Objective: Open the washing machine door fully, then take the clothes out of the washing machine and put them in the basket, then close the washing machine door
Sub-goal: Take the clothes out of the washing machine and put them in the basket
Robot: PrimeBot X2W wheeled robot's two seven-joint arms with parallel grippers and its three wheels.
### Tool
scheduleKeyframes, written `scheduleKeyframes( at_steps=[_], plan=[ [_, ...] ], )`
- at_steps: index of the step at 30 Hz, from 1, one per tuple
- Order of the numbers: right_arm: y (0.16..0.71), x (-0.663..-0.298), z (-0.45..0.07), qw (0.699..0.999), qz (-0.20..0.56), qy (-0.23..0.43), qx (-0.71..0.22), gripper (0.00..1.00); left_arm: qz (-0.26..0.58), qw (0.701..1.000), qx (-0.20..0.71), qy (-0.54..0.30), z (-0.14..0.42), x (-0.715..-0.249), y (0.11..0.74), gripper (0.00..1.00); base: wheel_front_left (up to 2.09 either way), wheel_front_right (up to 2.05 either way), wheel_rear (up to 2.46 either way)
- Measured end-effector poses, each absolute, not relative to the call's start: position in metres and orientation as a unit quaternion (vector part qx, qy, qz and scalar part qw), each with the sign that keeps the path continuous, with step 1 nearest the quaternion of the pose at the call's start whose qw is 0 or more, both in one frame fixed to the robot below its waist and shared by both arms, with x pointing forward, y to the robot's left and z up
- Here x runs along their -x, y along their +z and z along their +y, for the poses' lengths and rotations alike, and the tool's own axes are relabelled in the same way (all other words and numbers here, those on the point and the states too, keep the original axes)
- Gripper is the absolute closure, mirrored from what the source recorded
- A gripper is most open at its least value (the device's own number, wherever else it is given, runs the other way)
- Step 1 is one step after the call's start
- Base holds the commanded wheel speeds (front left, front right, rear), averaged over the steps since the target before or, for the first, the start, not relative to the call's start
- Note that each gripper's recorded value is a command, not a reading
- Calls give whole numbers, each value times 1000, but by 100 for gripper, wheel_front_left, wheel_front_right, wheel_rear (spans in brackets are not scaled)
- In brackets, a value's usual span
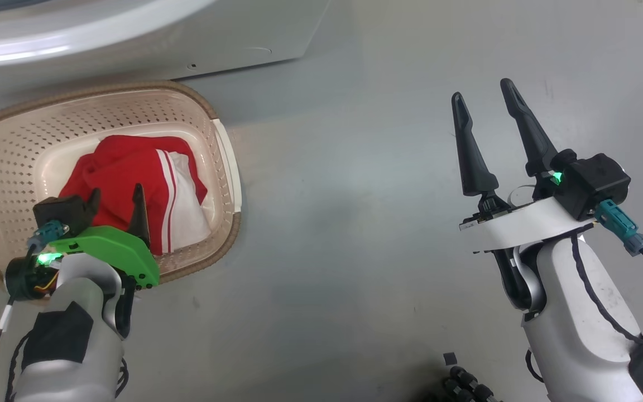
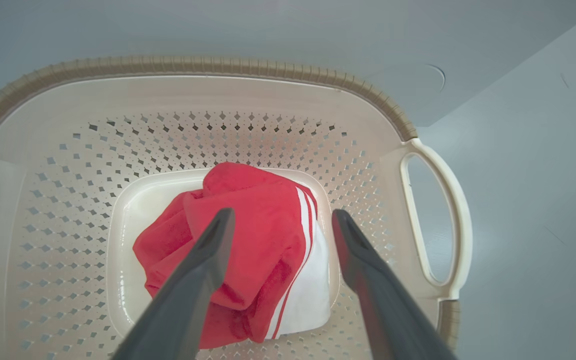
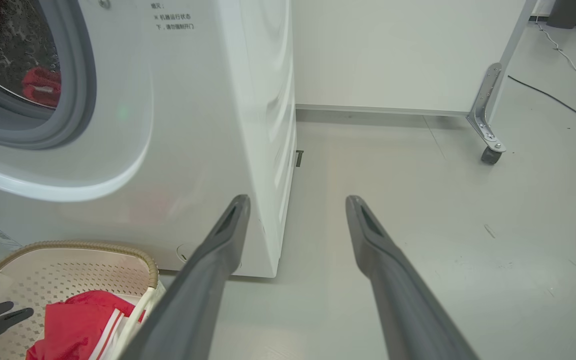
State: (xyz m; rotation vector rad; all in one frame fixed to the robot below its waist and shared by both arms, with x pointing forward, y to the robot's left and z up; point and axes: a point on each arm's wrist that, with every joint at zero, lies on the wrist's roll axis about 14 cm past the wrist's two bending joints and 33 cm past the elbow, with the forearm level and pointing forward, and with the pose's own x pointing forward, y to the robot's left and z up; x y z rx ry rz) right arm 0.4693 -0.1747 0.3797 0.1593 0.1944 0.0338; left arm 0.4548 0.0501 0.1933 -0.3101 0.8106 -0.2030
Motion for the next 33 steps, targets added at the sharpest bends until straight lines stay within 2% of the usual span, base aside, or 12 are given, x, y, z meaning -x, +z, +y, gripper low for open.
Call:
scheduleKeyframes(
  at_steps=[8,21,28,33],
  plan=[
    [398,-466,-167,993,80,28,-78,0,346,922,140,-101,59,-467,233,0,0,0,0],
    [421,-438,-170,994,68,16,-85,0,257,952,126,-107,73,-471,311,0,0,0,0],
    [438,-428,-163,994,51,23,-90,0,164,973,127,-102,86,-486,377,0,0,0,0],
    [450,-420,-157,995,37,33,-92,0,112,982,117,-94,98,-479,415,0,0,0,0]
  ],
)
